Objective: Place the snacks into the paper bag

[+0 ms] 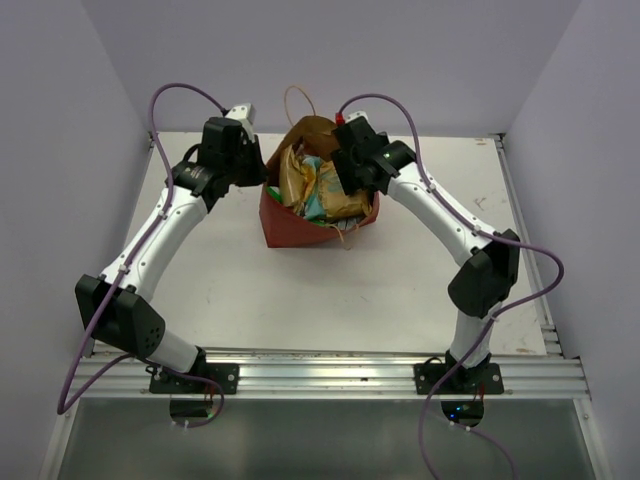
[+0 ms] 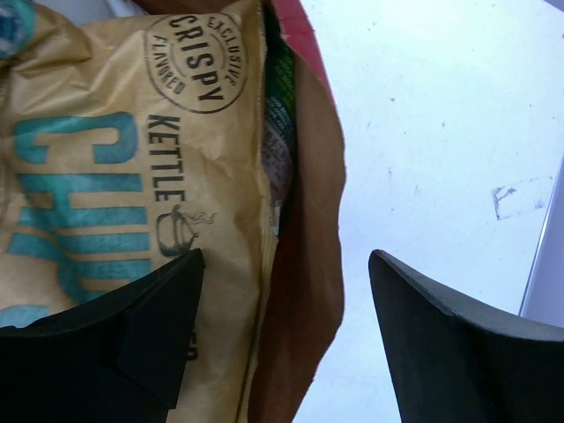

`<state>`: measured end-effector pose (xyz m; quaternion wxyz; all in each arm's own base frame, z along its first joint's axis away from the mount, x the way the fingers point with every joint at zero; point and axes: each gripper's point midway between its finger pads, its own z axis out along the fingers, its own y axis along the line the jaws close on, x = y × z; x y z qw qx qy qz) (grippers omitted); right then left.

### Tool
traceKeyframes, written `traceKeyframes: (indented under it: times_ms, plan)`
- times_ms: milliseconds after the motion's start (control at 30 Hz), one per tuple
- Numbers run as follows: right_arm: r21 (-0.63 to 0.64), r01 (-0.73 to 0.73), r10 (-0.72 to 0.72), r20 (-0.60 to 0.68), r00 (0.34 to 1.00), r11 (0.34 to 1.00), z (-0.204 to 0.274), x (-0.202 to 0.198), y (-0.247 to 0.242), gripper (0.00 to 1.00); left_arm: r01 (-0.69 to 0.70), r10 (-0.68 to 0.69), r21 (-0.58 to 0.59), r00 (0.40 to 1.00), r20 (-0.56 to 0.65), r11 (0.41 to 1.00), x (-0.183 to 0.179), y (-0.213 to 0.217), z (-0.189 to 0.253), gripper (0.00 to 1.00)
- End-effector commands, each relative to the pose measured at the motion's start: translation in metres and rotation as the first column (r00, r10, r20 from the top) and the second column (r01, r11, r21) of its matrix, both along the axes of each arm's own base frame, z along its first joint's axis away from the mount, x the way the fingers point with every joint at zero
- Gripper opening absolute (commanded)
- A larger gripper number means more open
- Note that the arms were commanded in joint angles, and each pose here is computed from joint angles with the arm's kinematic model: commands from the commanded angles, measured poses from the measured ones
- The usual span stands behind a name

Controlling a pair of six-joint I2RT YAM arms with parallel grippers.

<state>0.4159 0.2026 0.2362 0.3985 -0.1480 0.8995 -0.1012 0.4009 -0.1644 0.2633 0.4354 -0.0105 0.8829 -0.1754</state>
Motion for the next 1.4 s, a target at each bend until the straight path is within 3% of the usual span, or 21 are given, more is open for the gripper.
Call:
traceKeyframes:
  times_ms: [0,133,200,233,267,300,367,467,633,700,767,800,967,1100,1367]
  plan:
    - [0.023,0.052,-0.054,0.086,0.995,0.998,0.032,0.001,-0.019,0.80,0.010,-0.009,-0.008,0.998,0.066,1.000,0.000,0.002,0.021,0.00]
    - [0.019,0.055,-0.056,0.099,0.994,0.998,0.039,0.001,-0.023,0.78,0.009,-0.009,-0.008,0.998,0.061,1.000,-0.001,0.002,0.019,0.00]
    - [0.014,0.058,-0.059,0.086,0.995,0.998,0.034,0.002,-0.026,0.67,0.007,-0.006,-0.009,0.998,0.062,1.000,-0.001,0.002,0.020,0.00]
    - [0.009,0.061,-0.062,0.071,0.996,0.998,0.028,0.002,-0.027,0.56,0.006,-0.006,-0.009,0.998,0.061,1.000,-0.002,0.002,0.019,0.00]
    - [0.010,0.052,-0.053,0.047,0.997,0.999,0.021,0.001,-0.025,0.26,0.006,-0.005,-0.010,0.998,0.063,1.000,-0.002,0.002,0.020,0.00]
    - [0.010,0.063,-0.063,0.032,0.997,0.998,0.015,0.001,-0.028,0.14,0.005,-0.004,-0.011,0.998,0.067,1.000,-0.002,0.003,0.021,0.00]
    - [0.013,0.052,-0.052,0.012,0.999,0.999,0.010,-0.001,-0.026,0.00,0.005,-0.005,-0.007,0.998,0.065,1.000,-0.003,0.003,0.021,0.00]
    - [0.030,0.042,-0.043,0.006,0.999,0.999,0.016,-0.003,-0.023,0.00,0.010,-0.010,0.000,0.997,0.082,1.000,-0.007,0.005,0.028,0.00]
    - [0.037,0.010,-0.014,0.099,0.995,0.999,0.081,-0.015,-0.009,0.00,0.009,-0.010,0.002,0.991,0.134,1.000,-0.018,0.011,0.057,0.00]
    - [0.025,-0.033,0.029,0.139,0.990,0.999,0.114,-0.033,0.004,0.00,0.008,-0.008,-0.002,0.990,0.138,1.000,-0.025,0.013,0.065,0.00]
    - [0.003,-0.037,0.036,0.120,0.992,0.999,0.119,-0.046,0.007,0.00,0.006,-0.004,-0.013,0.991,0.137,1.000,-0.033,0.014,0.071,0.00]
    - [0.046,-0.045,0.038,0.126,0.991,0.998,0.127,-0.054,0.014,0.00,0.004,-0.001,-0.018,0.990,0.140,1.000,-0.036,0.015,0.075,0.00]
    - [0.059,-0.040,0.038,0.038,0.999,0.997,0.113,-0.094,0.011,0.00,-0.028,0.030,-0.016,0.992,0.120,0.999,-0.056,0.026,0.082,0.00]
    - [0.070,-0.023,0.028,-0.077,0.997,0.997,0.072,-0.123,0.008,0.00,-0.020,0.022,-0.026,0.996,0.082,0.999,-0.070,0.026,0.077,0.00]
    - [0.081,-0.021,0.033,-0.146,0.989,0.997,0.053,-0.150,0.014,0.00,0.016,-0.017,-0.047,1.000,-0.019,0.999,-0.101,0.023,0.047,0.00]
